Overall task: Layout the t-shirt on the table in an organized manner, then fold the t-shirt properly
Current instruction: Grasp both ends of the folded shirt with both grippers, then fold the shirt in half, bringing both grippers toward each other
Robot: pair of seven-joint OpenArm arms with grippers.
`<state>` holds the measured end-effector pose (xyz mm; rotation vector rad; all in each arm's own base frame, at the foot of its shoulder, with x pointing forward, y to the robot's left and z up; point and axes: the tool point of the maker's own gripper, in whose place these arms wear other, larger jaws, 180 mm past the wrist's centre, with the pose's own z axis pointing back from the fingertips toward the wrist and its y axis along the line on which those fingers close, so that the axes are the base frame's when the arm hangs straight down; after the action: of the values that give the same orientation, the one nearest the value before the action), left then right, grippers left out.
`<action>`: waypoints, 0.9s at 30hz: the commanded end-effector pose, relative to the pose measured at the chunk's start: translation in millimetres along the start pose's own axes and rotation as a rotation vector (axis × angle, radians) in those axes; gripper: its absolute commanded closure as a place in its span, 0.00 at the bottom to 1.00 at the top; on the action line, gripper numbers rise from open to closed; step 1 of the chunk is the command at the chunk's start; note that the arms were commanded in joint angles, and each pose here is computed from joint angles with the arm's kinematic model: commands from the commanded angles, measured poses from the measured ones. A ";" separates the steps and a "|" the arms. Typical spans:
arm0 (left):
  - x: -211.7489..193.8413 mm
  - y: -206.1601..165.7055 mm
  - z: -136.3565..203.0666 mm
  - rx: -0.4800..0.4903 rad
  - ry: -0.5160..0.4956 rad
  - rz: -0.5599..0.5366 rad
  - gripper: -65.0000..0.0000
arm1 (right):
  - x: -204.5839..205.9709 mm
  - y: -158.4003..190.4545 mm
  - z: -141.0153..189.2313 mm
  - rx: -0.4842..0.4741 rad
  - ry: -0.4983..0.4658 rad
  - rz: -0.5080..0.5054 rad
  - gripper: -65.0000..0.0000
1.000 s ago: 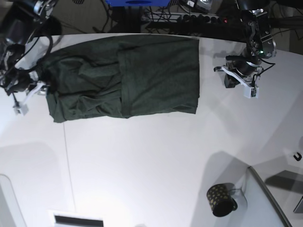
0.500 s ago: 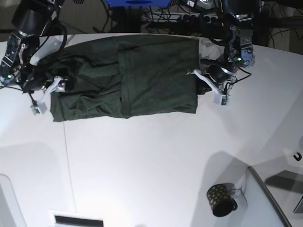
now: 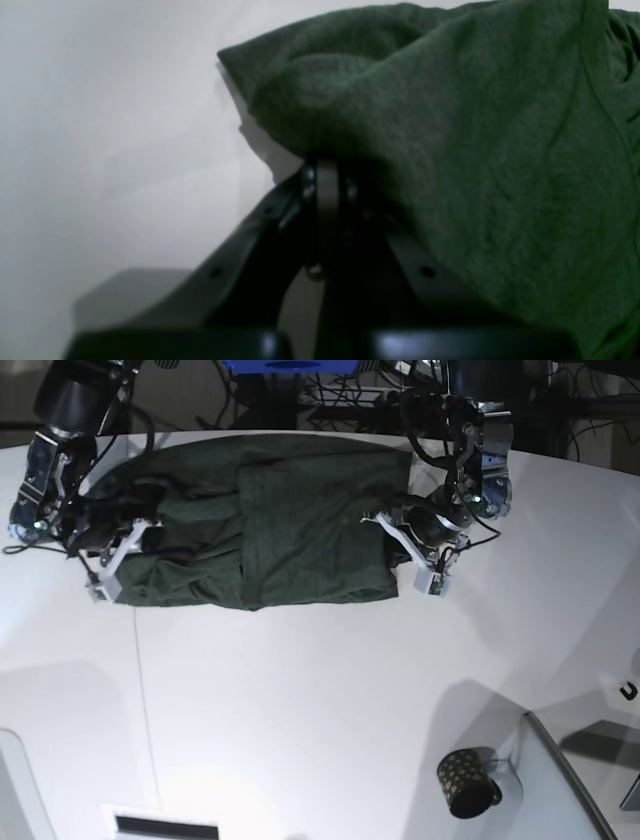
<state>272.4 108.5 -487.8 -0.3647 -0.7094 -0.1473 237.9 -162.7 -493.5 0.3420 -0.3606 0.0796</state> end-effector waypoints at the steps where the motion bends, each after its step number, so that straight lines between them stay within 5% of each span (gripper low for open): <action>1: 9.4 -0.6 -1.8 0.000 -0.022 -0.004 1.00 | -1.9 1.0 1.0 -0.005 0.025 0.027 0.87; 3: 7.3 -1.5 -3.4 -0.003 -0.017 0.002 1.00 | 4.2 0.1 4.6 -0.015 0.011 0.039 1.00; 16: 1.2 -51.5 -14.4 -0.110 0.009 -0.054 1.00 | 53.2 12.4 61.4 -0.144 -0.067 0.165 0.99; 27: 9.2 -57.7 -17.7 -0.122 -0.009 -0.048 1.00 | 50.3 135.3 44.3 0.041 -0.086 0.493 0.99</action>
<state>266.1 52.0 -487.6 -0.4518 -0.6825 -0.2343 242.4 -51.8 -404.2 0.2887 -0.4766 0.5495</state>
